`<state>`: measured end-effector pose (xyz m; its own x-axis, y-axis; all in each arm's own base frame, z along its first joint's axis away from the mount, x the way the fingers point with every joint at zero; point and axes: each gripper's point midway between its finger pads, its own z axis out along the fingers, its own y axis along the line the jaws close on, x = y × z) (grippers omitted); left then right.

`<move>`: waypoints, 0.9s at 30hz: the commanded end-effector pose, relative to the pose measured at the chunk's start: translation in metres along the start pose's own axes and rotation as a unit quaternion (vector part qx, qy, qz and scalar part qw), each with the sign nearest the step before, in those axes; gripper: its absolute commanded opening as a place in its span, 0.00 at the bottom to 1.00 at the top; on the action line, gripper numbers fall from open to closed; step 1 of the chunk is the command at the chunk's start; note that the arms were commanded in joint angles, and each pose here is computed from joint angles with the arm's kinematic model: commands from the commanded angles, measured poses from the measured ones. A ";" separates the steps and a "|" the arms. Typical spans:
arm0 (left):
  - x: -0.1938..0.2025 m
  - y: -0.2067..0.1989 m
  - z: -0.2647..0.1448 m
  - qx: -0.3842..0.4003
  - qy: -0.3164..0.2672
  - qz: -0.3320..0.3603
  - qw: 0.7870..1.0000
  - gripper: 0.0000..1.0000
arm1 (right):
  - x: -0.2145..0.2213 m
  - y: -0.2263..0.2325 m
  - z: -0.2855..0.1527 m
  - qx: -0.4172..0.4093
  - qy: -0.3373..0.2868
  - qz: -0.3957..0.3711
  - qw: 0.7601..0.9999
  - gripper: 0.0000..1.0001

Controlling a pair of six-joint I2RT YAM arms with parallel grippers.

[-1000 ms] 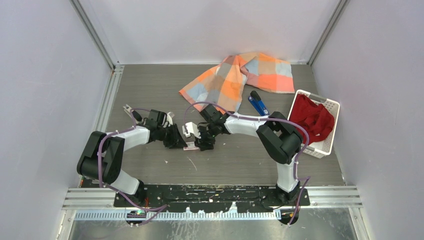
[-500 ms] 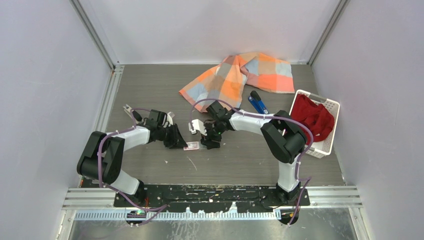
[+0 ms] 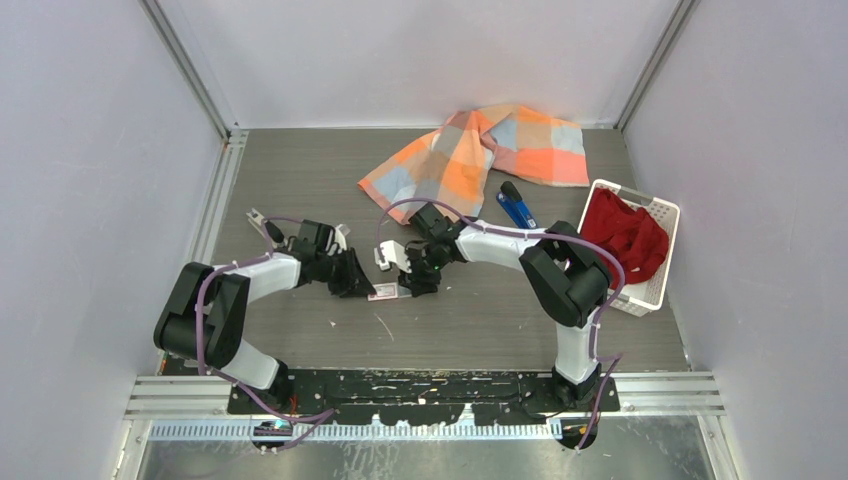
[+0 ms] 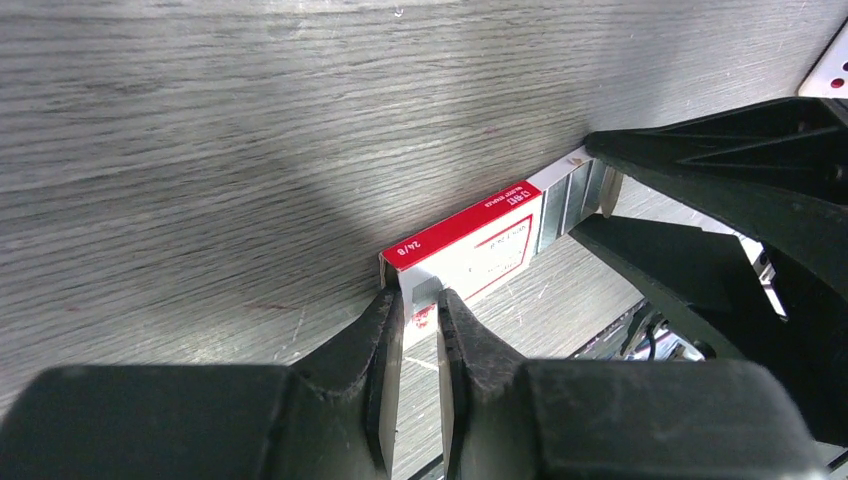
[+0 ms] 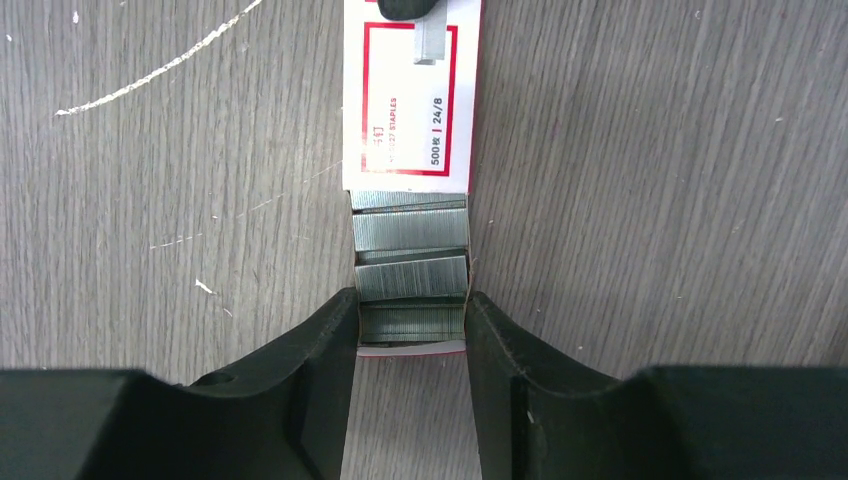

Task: Unload the staples from the stapler
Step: Close the staple box at the center of the board.

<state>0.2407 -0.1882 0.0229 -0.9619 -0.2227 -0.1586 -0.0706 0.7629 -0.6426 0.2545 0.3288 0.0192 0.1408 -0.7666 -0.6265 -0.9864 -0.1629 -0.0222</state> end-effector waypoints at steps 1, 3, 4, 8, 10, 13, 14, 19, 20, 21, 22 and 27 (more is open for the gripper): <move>0.002 -0.009 0.006 0.017 -0.001 0.007 1.000 0.20 | -0.009 0.007 0.009 -0.013 -0.003 -0.003 1.000 0.41; 0.003 -0.011 0.009 0.016 0.000 0.008 1.000 0.19 | -0.011 0.009 0.011 -0.014 -0.004 -0.002 1.000 0.40; 0.005 -0.013 0.011 0.017 0.003 0.010 1.000 0.19 | -0.012 0.009 0.013 -0.015 -0.004 -0.002 1.000 0.40; 0.008 -0.013 0.018 0.016 0.007 0.009 1.000 0.20 | -0.018 0.009 0.016 -0.015 -0.008 0.005 1.000 0.45; 0.008 -0.012 0.018 0.012 0.004 0.009 1.000 0.21 | -0.020 0.008 0.010 -0.015 -0.007 0.012 1.000 0.55; 0.007 -0.011 0.015 0.010 -0.003 0.011 1.000 0.22 | -0.031 0.004 -0.012 -0.007 -0.035 0.028 0.999 0.65; 0.006 -0.011 0.015 0.010 -0.004 0.012 1.000 0.22 | -0.034 -0.002 -0.023 0.003 -0.046 0.039 0.998 0.66; 0.005 -0.013 0.016 0.013 -0.005 0.013 1.000 0.23 | -0.045 -0.006 -0.062 -0.004 -0.121 0.114 0.986 0.68; 0.006 -0.012 0.016 0.014 -0.005 0.013 1.000 0.23 | -0.042 -0.007 -0.066 -0.008 -0.133 0.138 0.981 0.66; 0.007 -0.012 0.017 0.015 -0.005 0.011 1.000 0.23 | -0.039 -0.008 -0.068 -0.015 -0.142 0.169 0.975 0.62; 0.007 -0.012 0.016 0.016 -0.006 0.010 1.000 0.23 | -0.034 -0.009 -0.070 -0.020 -0.146 0.200 0.969 0.58; 0.008 -0.011 0.016 0.018 -0.010 0.008 1.000 0.23 | -0.009 -0.002 -0.059 -0.048 -0.146 0.318 0.936 0.47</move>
<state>0.2384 -0.2120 0.0227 -0.9633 -0.2147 -0.1612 -0.0484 0.7294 -0.6824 0.2832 0.2954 0.0765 -0.3275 -0.5875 -0.7400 -0.9434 0.1602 0.2903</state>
